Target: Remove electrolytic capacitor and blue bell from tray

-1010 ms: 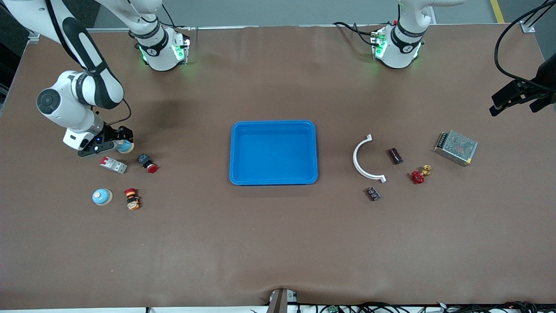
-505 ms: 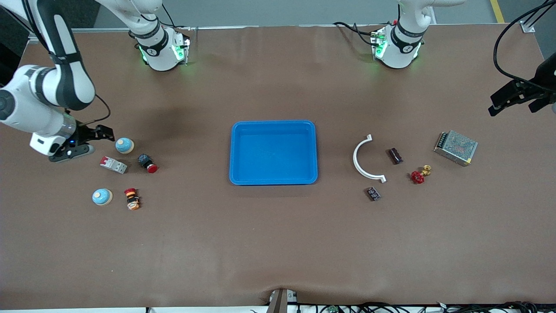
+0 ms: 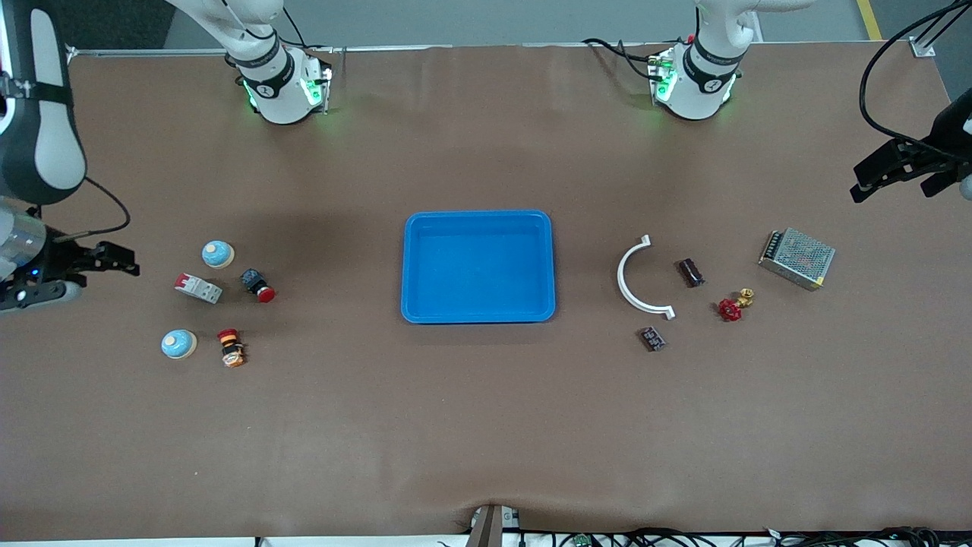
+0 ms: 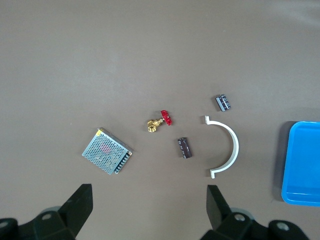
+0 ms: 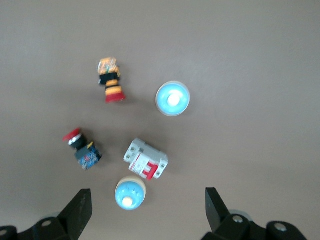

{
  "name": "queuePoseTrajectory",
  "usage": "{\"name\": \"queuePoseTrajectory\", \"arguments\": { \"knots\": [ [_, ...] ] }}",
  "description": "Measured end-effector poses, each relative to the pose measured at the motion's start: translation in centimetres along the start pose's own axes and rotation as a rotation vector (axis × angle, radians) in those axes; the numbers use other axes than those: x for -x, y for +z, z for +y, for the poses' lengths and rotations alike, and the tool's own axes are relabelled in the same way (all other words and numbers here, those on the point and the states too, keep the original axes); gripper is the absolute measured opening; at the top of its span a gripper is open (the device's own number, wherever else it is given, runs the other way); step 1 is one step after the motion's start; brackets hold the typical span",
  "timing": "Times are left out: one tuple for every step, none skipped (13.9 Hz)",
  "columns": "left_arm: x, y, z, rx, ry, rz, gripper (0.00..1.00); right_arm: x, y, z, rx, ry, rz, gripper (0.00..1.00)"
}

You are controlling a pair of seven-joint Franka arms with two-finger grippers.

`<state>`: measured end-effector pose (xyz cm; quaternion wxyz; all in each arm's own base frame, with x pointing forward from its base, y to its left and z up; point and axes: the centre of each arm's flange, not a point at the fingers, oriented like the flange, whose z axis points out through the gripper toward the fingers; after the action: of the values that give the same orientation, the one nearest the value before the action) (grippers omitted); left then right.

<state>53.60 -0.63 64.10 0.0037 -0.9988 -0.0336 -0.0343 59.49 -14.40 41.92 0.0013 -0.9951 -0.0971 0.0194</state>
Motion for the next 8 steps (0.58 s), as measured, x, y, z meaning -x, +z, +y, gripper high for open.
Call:
{"name": "queuePoseTrajectory", "arguments": {
  "knots": [
    [0.0, 0.0, 0.1, 0.000, 0.001, -0.001, 1.00, -0.9, -0.5, 0.6, 0.001, 0.011, 0.006, 1.00],
    [0.0, 0.1, 0.1, 0.000, 0.003, -0.001, 1.00, -1.7, -1.2, 1.2, 0.002, 0.029, 0.012, 1.00],
    [0.0, 0.1, 0.2, 0.000, 0.004, -0.001, 1.00, -2.3, -2.3, 1.7, 0.004, 0.049, 0.017, 1.00],
    [0.0, 0.1, 0.2, 0.000, 0.004, -0.002, 1.00, -2.5, -3.9, 2.0, 0.004, 0.064, 0.018, 1.00],
    [0.0, 0.1, 0.2, 0.000, 0.004, -0.003, 1.00, -2.7, -5.8, 2.0, 0.002, 0.078, 0.014, 1.00],
    [0.0, 0.1, 0.2, 0.000, 0.004, -0.004, 1.00, -2.7, -7.9, 1.9, 0.001, 0.102, 0.012, 1.00],
    [0.0, 0.1, 0.2, 0.000, 0.005, -0.004, 1.00, -2.7, -10.0, 1.8, 0.004, 0.137, 0.019, 1.00],
    [0.0, 0.1, 0.3, 0.000, 0.005, -0.004, 1.00, -2.9, -12.0, 1.5, 0.009, 0.181, 0.036, 1.00]
  ]
}}
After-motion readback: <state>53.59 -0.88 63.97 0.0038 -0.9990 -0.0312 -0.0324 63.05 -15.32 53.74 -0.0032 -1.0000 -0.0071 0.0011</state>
